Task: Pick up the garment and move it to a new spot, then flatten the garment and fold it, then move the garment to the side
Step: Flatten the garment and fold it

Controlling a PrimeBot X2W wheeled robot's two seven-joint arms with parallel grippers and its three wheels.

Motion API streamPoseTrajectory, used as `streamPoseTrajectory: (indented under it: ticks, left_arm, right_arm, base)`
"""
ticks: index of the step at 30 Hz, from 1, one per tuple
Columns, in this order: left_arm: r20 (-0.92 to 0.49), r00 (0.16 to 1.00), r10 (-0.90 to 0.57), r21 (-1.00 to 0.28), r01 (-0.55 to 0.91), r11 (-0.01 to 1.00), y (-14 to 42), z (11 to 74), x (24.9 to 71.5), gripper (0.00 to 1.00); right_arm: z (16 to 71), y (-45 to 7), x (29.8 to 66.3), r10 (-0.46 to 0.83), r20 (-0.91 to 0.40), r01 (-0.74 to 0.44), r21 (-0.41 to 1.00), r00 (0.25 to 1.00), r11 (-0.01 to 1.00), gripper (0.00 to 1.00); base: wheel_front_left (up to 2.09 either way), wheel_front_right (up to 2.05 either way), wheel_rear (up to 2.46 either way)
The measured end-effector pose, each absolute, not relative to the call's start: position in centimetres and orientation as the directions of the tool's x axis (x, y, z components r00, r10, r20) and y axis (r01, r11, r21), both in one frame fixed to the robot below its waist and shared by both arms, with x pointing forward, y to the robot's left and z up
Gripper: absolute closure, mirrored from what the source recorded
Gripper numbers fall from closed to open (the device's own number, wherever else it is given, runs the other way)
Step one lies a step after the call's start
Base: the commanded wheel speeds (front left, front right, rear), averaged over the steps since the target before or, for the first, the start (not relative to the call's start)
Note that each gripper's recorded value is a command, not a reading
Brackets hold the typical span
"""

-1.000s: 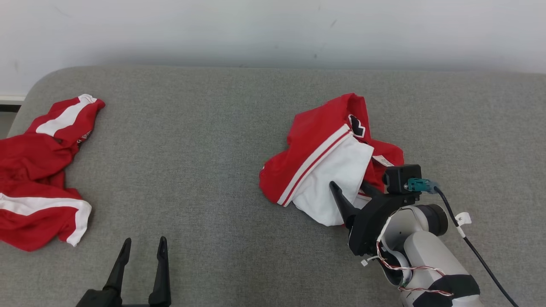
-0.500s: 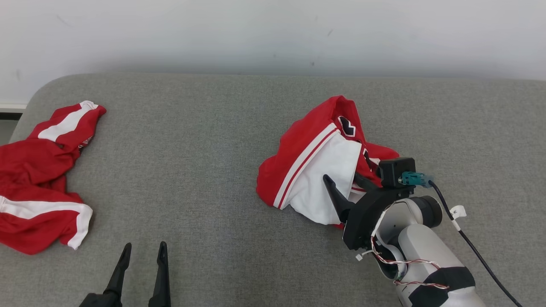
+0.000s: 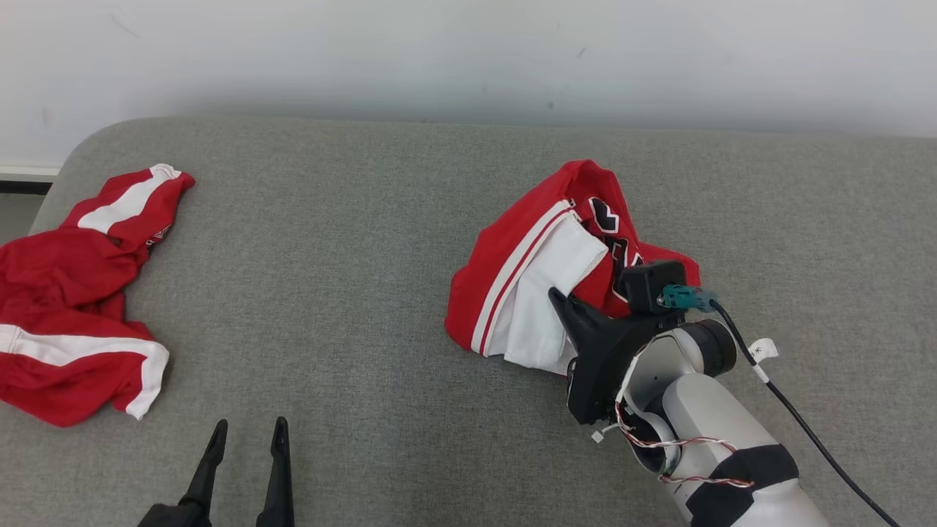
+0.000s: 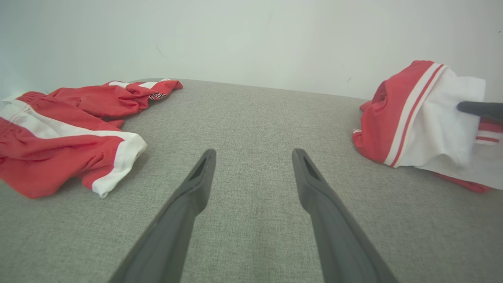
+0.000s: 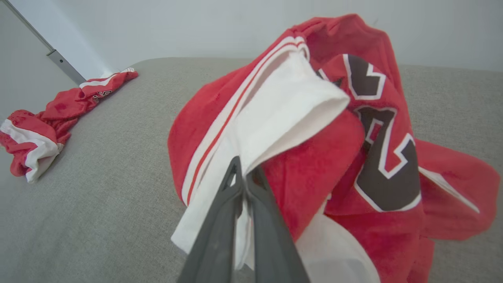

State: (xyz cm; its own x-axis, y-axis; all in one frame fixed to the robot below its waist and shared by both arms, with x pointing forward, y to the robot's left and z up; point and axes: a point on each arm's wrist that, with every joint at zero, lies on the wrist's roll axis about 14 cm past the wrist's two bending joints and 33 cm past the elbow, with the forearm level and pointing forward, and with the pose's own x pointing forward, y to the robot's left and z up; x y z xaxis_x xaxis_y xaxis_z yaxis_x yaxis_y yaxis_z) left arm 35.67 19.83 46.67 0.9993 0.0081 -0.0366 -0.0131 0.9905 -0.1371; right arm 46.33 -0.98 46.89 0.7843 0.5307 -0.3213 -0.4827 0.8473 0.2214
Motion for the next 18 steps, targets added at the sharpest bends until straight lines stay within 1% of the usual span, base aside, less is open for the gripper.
streamPoseTrajectory:
  ticks: [4,8,13,18]
  left_arm:
    - [-0.032,0.999,0.015,-0.138,-0.019,0.990,20.0,46.8,35.6,0.00]
    - [-0.025,1.000,0.019,-0.138,-0.022,0.990,20.2,47.0,35.7,0.00]
    - [-0.017,1.000,0.011,-0.138,-0.013,0.990,19.9,47.3,35.9,0.00]
    - [-0.011,1.000,0.006,-0.136,-0.007,0.991,19.8,47.4,35.9,0.00]
  right_arm:
    - [49.4,0.4,46.8,0.567,-0.252,-0.534,0.194,0.784,0.823,1.00]
    - [53.4,2.6,47.0,0.628,-0.159,-0.607,0.163,0.762,0.778,1.00]
    - [59.5,5.5,47.0,0.708,-0.028,-0.699,0.136,0.706,0.702,1.00]
    - [65.3,8.4,46.1,0.782,0.094,-0.786,0.126,0.616,0.605,1.00]
  base:
    - [0.00,0.00,0.00]
    - [0.00,0.00,0.00]
    - [0.00,0.00,0.00]
    - [0.00,0.00,0.00]
